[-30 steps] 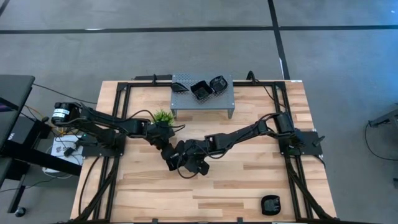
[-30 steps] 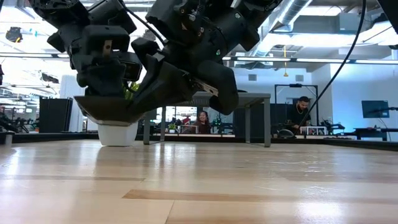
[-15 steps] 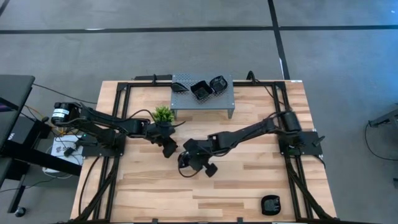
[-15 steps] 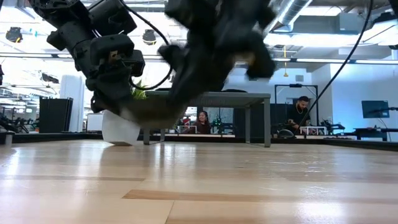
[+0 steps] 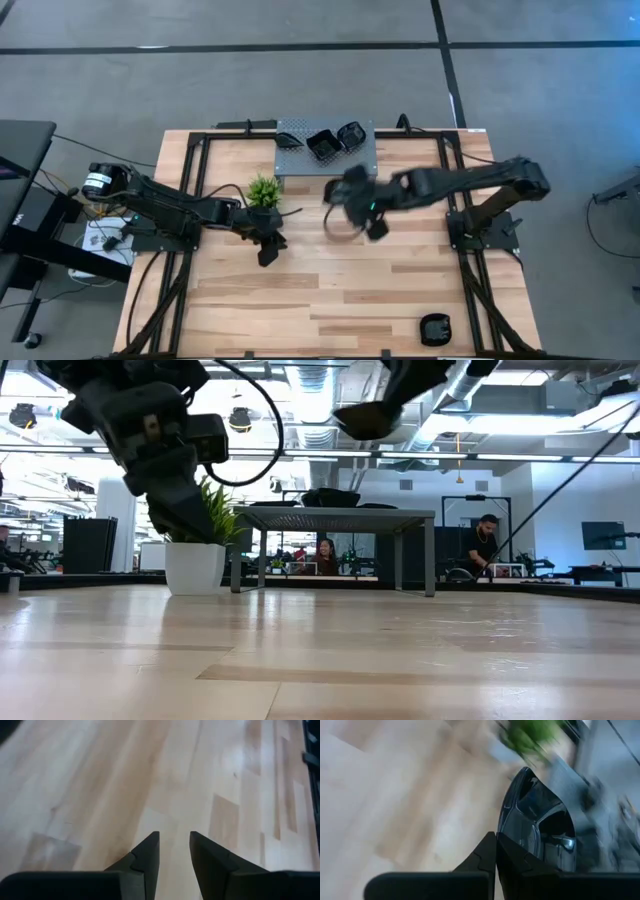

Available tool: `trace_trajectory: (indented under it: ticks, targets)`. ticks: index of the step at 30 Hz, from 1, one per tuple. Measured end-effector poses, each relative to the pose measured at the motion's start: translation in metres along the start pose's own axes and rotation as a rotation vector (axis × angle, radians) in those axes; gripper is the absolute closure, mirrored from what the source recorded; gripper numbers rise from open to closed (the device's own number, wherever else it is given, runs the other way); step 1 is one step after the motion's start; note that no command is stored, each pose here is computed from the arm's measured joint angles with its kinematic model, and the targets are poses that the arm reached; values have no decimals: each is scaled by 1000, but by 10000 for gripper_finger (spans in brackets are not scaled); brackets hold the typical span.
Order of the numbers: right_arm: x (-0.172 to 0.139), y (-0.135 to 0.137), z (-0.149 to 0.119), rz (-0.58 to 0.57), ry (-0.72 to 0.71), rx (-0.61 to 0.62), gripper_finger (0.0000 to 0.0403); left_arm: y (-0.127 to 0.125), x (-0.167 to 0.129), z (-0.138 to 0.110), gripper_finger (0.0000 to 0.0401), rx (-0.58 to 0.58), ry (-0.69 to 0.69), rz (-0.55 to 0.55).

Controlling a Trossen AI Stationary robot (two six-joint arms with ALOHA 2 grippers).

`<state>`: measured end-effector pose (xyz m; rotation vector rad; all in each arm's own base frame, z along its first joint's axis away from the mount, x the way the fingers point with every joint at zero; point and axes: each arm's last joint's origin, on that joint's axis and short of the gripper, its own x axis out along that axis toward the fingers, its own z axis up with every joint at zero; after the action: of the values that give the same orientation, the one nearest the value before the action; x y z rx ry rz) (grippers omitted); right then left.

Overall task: Pick & Place Mini shaped plates
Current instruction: Stack the black leaf-shaped plate on top of the black leaf-shaped plate on the shelf

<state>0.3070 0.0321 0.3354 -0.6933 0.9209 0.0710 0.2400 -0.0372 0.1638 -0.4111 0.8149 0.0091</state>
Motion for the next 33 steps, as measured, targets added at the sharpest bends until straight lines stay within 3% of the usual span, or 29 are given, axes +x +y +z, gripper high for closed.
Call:
trace_trajectory:
  ticks: [4,9,16,19,22,28,33]
  targets:
    - [-15,-35,-31,-69,56,89,402,-7,0,-3,293,50,3,-21]
    - [-14,-75,-65,-136,128,48,402,-8,0,-3,293,55,-6,-27]
    - [18,-111,-111,3,155,-16,403,-9,0,-2,293,55,-16,-31]
    - [36,-121,-127,44,190,6,403,-9,0,-1,293,55,-22,-34]
    - [50,-125,-138,85,232,-56,403,-9,0,-1,293,55,-22,-35]
    - [62,-128,-142,102,248,-225,403,-9,0,-1,293,55,-24,-36]
    - [62,-131,-143,80,245,-211,399,-9,0,0,293,55,-27,-37]
